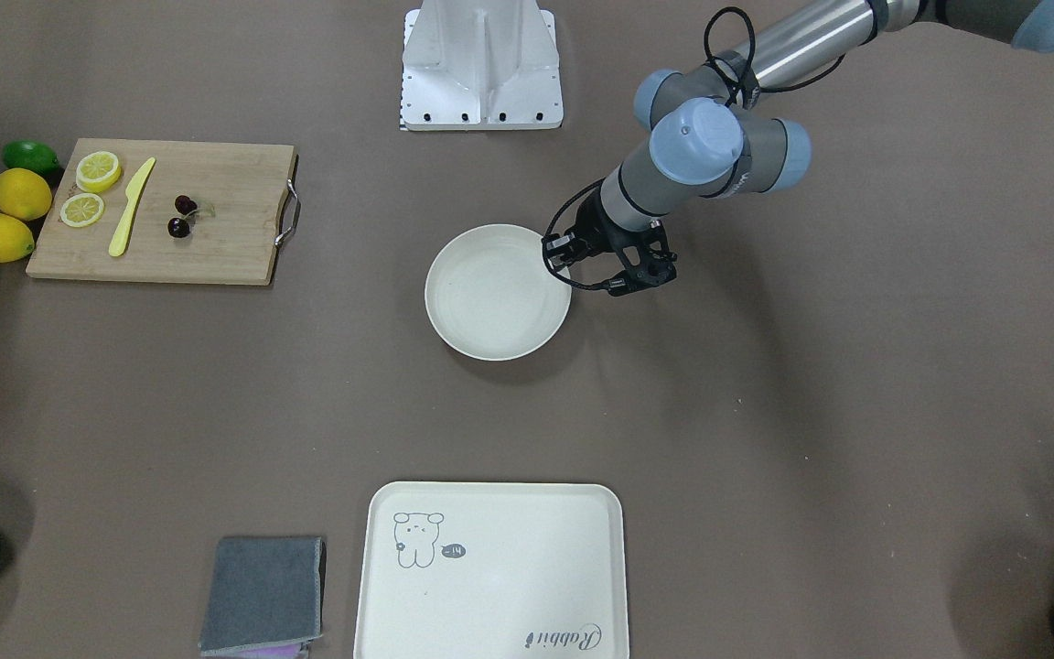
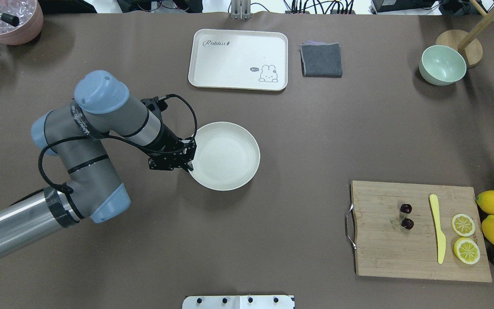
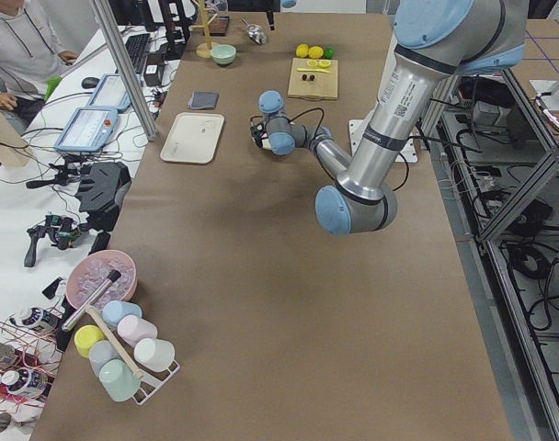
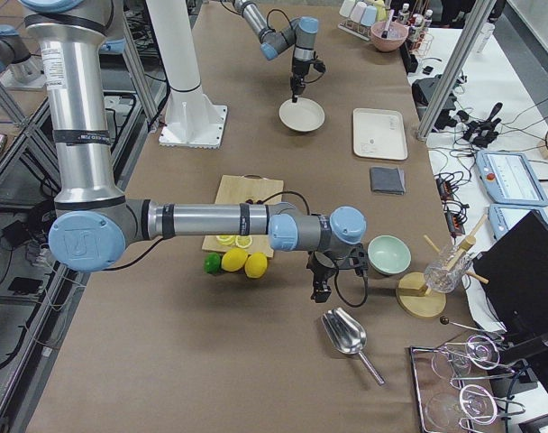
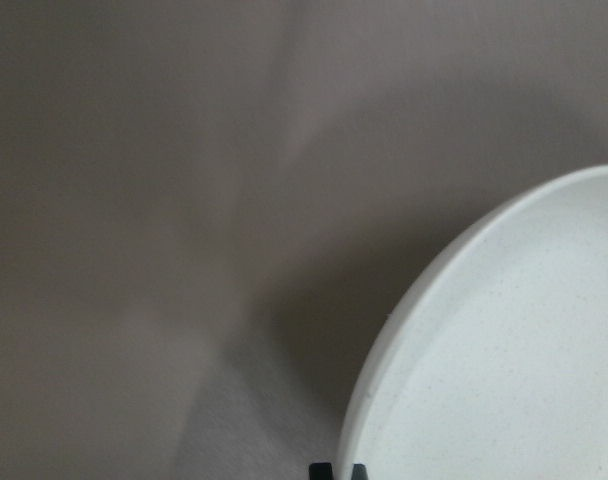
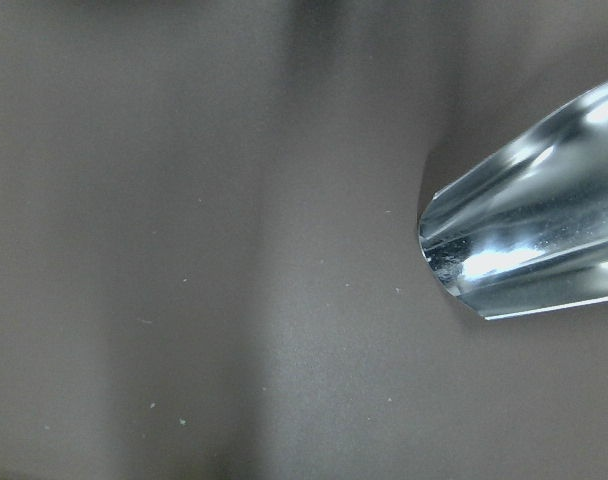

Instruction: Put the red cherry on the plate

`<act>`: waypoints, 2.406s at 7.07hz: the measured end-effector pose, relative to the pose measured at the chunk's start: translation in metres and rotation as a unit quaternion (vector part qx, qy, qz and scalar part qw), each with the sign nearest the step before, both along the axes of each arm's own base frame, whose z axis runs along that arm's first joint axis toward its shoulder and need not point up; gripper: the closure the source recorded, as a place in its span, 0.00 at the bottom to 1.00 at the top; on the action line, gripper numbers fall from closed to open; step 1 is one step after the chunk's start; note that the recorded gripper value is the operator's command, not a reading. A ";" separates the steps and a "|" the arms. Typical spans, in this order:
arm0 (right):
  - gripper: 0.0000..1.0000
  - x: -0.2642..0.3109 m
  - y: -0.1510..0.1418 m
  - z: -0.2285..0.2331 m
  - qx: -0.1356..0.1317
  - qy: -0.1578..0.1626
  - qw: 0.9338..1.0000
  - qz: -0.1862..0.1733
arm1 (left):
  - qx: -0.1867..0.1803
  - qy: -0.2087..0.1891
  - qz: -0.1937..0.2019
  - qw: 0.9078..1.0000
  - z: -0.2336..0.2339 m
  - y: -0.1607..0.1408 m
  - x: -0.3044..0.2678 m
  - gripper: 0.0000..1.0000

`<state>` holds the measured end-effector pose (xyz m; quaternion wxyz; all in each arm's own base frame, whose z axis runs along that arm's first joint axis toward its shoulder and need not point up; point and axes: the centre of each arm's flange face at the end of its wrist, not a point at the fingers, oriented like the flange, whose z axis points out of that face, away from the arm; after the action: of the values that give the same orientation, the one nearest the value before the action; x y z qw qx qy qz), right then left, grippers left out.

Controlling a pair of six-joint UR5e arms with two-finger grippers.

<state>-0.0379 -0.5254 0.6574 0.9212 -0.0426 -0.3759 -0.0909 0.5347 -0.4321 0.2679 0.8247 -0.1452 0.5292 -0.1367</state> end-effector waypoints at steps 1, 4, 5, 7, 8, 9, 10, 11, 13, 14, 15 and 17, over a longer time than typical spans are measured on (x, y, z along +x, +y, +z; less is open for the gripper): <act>0.00 -0.002 0.000 0.001 -0.002 -0.001 1.000 -0.001 | -0.002 -0.002 -0.010 1.000 -0.008 0.011 0.014 0.04; 0.00 -0.007 -0.003 0.000 -0.003 -0.002 1.000 -0.003 | 0.003 -0.010 -0.022 1.000 -0.011 0.023 0.027 0.02; 0.00 -0.010 -0.007 -0.005 -0.007 -0.003 1.000 0.004 | 0.006 -0.016 -0.027 0.999 -0.007 0.013 0.019 0.02; 0.00 -0.016 -0.012 -0.014 -0.013 -0.005 1.000 0.014 | 0.045 -0.050 -0.009 0.998 0.015 -0.044 -0.045 0.02; 0.00 -0.018 -0.014 -0.017 -0.013 -0.005 1.000 0.014 | 0.086 -0.075 0.016 0.993 0.033 -0.089 -0.107 0.02; 0.00 -0.019 -0.015 -0.019 -0.011 -0.006 1.000 0.014 | 0.129 -0.100 0.045 0.986 0.063 -0.122 -0.167 0.02; 0.00 -0.020 -0.016 -0.021 -0.009 -0.006 1.000 0.014 | 0.163 -0.122 0.075 0.976 0.109 -0.135 -0.218 0.02; 0.00 -0.020 -0.017 -0.023 -0.007 -0.006 1.000 0.014 | 0.190 -0.139 0.099 0.967 0.159 -0.141 -0.266 0.02; 0.00 -0.020 -0.015 -0.022 -0.005 -0.005 1.000 0.012 | 0.231 -0.165 0.135 0.949 0.259 -0.150 -0.376 0.02; 0.00 -0.021 -0.015 -0.022 -0.006 -0.005 1.000 0.011 | 0.242 -0.173 0.149 0.943 0.305 -0.153 -0.425 0.02; 0.00 -0.023 -0.015 -0.022 -0.006 -0.006 1.000 0.010 | 0.245 -0.176 0.158 0.940 0.339 -0.154 -0.459 0.02; 0.00 -0.036 -0.016 -0.041 -0.002 -0.008 1.000 0.013 | 0.244 -0.178 0.164 0.939 0.362 -0.154 -0.485 0.02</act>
<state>-0.0738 -0.5410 0.6163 0.9192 -0.0391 -0.3838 -0.0788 0.0496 -0.5864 0.6297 0.9264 0.0024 0.3601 0.1102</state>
